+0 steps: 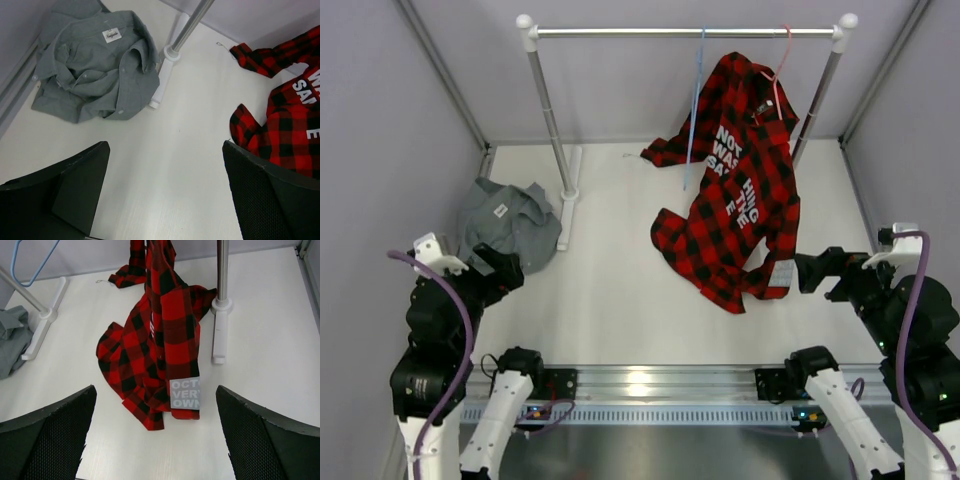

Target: Place the shirt on the hanger

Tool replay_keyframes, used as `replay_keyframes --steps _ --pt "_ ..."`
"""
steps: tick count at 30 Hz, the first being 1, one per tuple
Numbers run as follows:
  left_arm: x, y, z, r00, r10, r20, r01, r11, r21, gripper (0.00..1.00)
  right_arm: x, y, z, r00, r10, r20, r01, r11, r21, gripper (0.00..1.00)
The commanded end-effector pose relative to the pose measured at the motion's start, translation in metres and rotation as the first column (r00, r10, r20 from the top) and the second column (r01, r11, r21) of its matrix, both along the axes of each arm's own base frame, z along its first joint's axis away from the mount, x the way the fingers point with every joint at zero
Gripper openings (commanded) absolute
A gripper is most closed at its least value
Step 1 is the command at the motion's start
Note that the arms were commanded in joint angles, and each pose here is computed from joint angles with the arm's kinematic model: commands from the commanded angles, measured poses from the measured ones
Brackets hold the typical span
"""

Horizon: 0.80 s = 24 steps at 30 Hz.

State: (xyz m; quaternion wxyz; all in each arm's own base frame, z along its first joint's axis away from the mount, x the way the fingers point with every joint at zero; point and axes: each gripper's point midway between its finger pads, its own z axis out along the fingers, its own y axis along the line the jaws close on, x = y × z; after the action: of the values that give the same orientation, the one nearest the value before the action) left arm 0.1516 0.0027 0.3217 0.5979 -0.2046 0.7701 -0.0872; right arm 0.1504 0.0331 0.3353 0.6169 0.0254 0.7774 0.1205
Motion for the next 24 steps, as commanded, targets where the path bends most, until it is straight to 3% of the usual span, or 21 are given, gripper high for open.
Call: replay_keyframes --steps 1,5,9,12,15,17,19,24 --pt "0.02 0.006 -0.015 0.992 0.091 -0.084 -0.097 0.993 -0.063 0.98 -0.002 0.006 0.014 0.999 0.032 0.036 -0.033 0.999 0.029 0.99" --pt "0.049 0.016 -0.039 0.954 0.217 -0.205 -0.238 0.968 -0.083 0.98 -0.004 0.012 0.02 0.996 0.063 0.067 -0.066 0.997 0.046 0.99" --pt "0.077 0.05 -0.055 0.852 0.463 -0.243 -0.482 0.876 -0.024 0.98 -0.007 0.024 0.023 0.989 0.129 0.077 -0.133 0.989 0.058 0.99" --pt "0.108 0.071 -0.059 0.784 0.573 -0.24 -0.585 0.811 0.026 0.98 -0.01 0.034 0.024 0.978 0.184 0.096 -0.192 0.979 0.075 0.99" --pt "0.143 0.1 -0.075 0.722 0.622 -0.304 -0.64 0.767 0.051 0.98 -0.012 0.048 0.023 0.96 0.255 0.115 -0.267 0.959 0.1 1.0" --pt "0.17 0.093 -0.093 0.763 0.511 -0.395 -0.57 0.82 -0.042 0.98 -0.013 0.052 0.02 0.954 0.277 0.112 -0.289 0.951 0.108 0.99" --pt "0.192 0.105 -0.118 0.735 0.475 -0.483 -0.566 0.823 -0.052 0.98 -0.013 0.054 0.018 0.952 0.287 0.109 -0.298 0.949 0.107 0.99" --pt "0.2 0.124 -0.164 0.63 0.488 -0.604 -0.584 0.811 0.046 0.98 -0.012 0.054 0.012 0.95 0.284 0.131 -0.298 0.949 0.103 0.99"
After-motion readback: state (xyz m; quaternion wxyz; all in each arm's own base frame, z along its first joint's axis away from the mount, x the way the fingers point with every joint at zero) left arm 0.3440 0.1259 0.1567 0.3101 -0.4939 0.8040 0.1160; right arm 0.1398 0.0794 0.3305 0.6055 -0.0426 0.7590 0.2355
